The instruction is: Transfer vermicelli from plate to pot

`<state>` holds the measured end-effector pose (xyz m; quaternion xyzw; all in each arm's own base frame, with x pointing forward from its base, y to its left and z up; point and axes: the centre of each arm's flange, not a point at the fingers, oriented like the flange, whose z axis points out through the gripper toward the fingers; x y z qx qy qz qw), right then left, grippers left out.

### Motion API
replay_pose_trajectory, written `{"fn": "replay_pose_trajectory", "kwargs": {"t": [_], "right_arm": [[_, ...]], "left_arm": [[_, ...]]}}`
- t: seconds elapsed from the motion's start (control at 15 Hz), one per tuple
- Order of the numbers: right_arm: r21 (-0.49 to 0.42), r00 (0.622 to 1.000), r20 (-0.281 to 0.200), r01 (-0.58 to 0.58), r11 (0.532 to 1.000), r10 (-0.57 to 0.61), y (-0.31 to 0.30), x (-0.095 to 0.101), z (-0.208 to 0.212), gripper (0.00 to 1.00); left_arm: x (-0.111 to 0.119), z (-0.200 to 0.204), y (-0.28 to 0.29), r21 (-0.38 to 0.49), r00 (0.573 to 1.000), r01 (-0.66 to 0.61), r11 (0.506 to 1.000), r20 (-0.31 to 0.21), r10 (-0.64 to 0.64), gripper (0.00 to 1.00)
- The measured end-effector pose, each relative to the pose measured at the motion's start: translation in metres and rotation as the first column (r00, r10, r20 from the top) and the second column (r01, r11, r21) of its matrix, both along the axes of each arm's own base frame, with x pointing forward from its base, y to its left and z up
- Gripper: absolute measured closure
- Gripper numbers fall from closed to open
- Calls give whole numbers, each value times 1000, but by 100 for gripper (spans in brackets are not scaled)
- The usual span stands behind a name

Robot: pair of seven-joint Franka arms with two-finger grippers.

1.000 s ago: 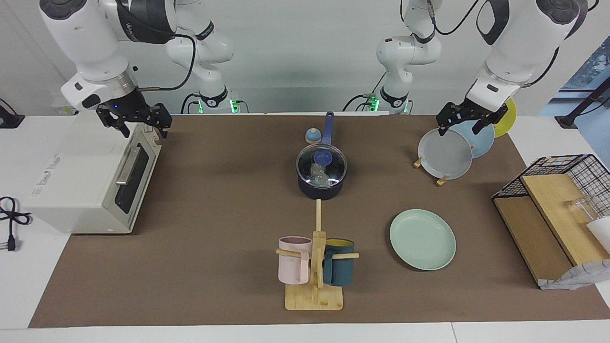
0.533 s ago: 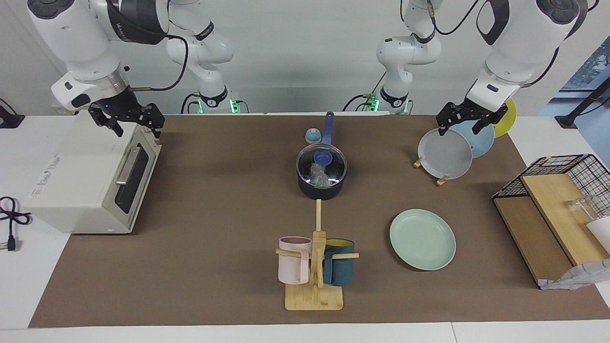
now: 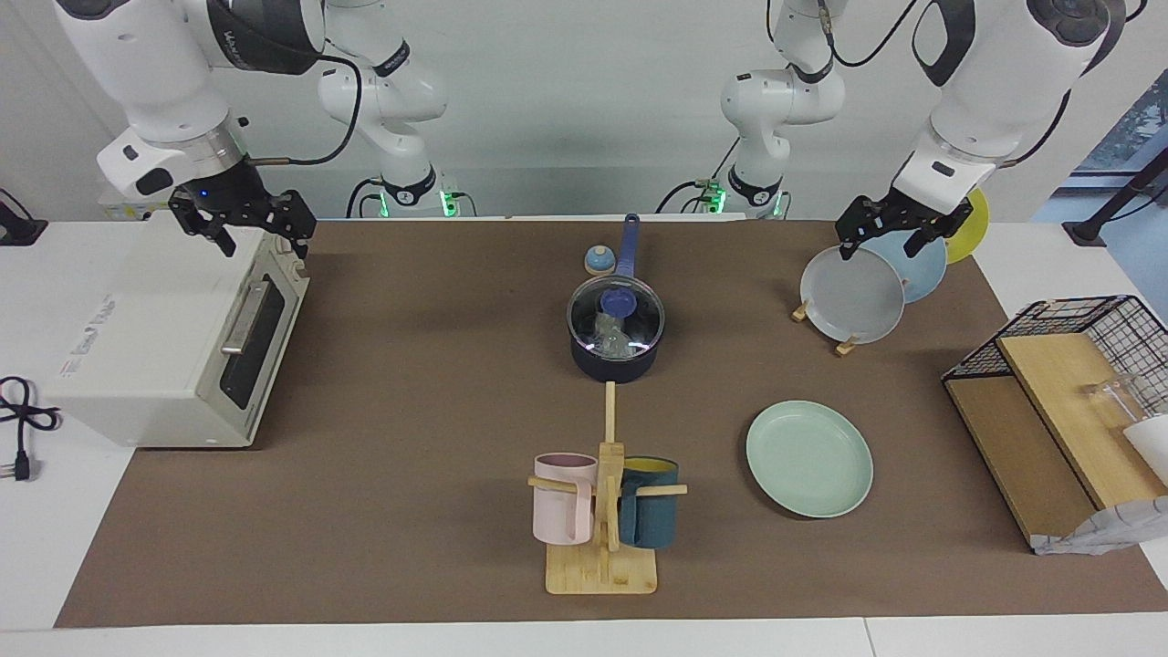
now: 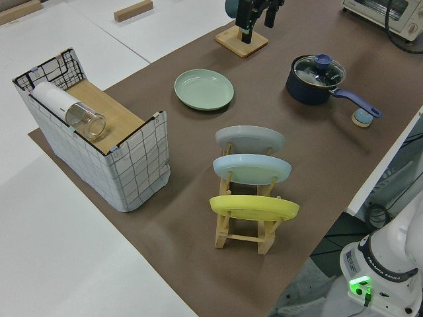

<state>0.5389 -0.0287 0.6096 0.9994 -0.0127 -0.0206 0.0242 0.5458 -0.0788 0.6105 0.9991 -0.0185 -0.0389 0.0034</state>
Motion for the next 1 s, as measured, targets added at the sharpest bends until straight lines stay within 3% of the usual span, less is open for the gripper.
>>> {"fn": "replay_pose_trajectory", "kwargs": {"t": [1.0], "right_arm": [[41,999,30,-21,999,20,16,-4,14,0]], "left_arm": [[0,0,0,0,1000,0,1000,0,0,0]]}}
